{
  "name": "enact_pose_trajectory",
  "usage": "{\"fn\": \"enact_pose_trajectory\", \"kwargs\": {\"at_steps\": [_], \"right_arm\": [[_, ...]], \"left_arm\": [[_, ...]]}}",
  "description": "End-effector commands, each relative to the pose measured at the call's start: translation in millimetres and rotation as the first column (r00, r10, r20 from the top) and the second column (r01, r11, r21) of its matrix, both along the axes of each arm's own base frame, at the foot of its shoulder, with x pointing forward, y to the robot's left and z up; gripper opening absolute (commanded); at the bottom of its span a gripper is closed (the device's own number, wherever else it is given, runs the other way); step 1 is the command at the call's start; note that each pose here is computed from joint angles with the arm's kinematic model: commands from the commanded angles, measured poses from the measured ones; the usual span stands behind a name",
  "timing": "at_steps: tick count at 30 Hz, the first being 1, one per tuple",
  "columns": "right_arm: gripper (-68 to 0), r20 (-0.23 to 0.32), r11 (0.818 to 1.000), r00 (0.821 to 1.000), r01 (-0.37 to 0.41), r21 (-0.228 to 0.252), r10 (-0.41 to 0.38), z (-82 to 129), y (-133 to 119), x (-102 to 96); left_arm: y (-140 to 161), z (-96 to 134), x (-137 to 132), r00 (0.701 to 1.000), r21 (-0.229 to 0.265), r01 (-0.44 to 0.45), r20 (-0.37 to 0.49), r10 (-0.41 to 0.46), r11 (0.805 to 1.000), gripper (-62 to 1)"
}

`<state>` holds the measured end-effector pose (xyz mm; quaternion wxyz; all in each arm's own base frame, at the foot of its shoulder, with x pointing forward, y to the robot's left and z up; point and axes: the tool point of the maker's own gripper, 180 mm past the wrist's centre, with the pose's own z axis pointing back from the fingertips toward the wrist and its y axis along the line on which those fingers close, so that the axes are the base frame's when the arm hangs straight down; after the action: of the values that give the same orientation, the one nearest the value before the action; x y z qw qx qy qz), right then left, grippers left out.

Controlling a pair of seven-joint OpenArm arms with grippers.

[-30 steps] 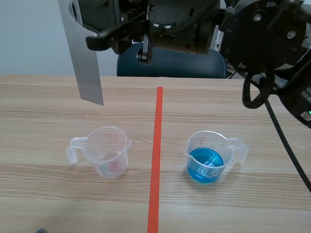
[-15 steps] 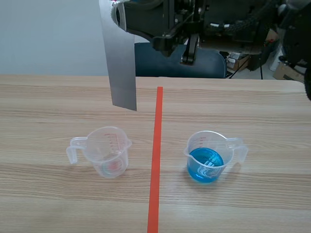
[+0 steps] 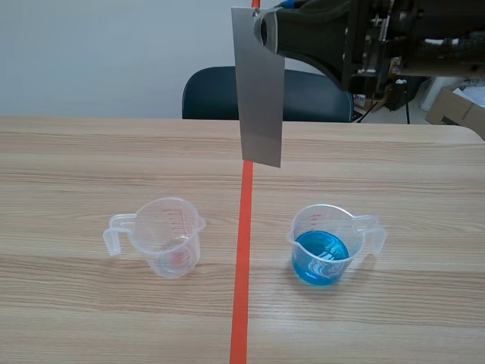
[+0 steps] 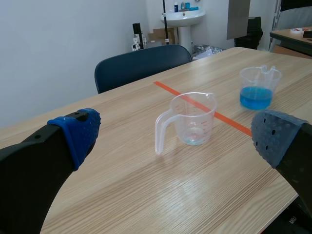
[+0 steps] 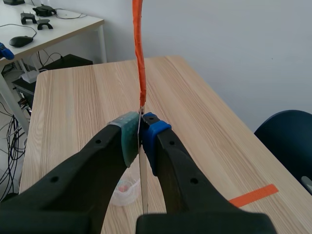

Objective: Do the redox reaction experiment. move the plate over the blue solution

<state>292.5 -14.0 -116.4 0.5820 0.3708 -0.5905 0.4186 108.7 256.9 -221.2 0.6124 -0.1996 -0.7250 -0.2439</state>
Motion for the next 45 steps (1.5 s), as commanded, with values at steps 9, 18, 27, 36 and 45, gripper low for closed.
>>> {"fn": "enact_pose_trajectory", "kwargs": {"at_steps": [9,18,27,36,45], "right_arm": [[-66.9,0.028,1.0,1.0,-0.008,0.018,0.008,11,-29,-11.6],[-66.9,0.031,1.0,1.0,0.0,-0.014,0.001,-3,-46,-22.4],[-66.9,0.029,0.998,1.0,0.002,-0.067,0.0,-26,-56,-29.4],[-66.9,0.031,0.996,0.998,0.062,-0.061,-0.06,-33,-77,-15.4],[-66.9,0.038,1.0,0.999,0.012,-0.015,-0.011,-18,-80,-23.2]], "left_arm": [[-1,9,27,0.994,0.06,0.105,-0.043,-0.103,0.993,1.4],[0,34,70,0.984,0.106,0.175,0.015,-0.178,0.979,1.4],[-22,67,110,0.951,0.157,0.282,0.082,-0.297,0.946,-38.0],[-68,65,131,0.907,0.31,0.405,-0.016,-0.422,0.86,-54.9],[-105,64,137,0.876,0.37,0.474,-0.1,-0.473,0.799,-57.3]]}}
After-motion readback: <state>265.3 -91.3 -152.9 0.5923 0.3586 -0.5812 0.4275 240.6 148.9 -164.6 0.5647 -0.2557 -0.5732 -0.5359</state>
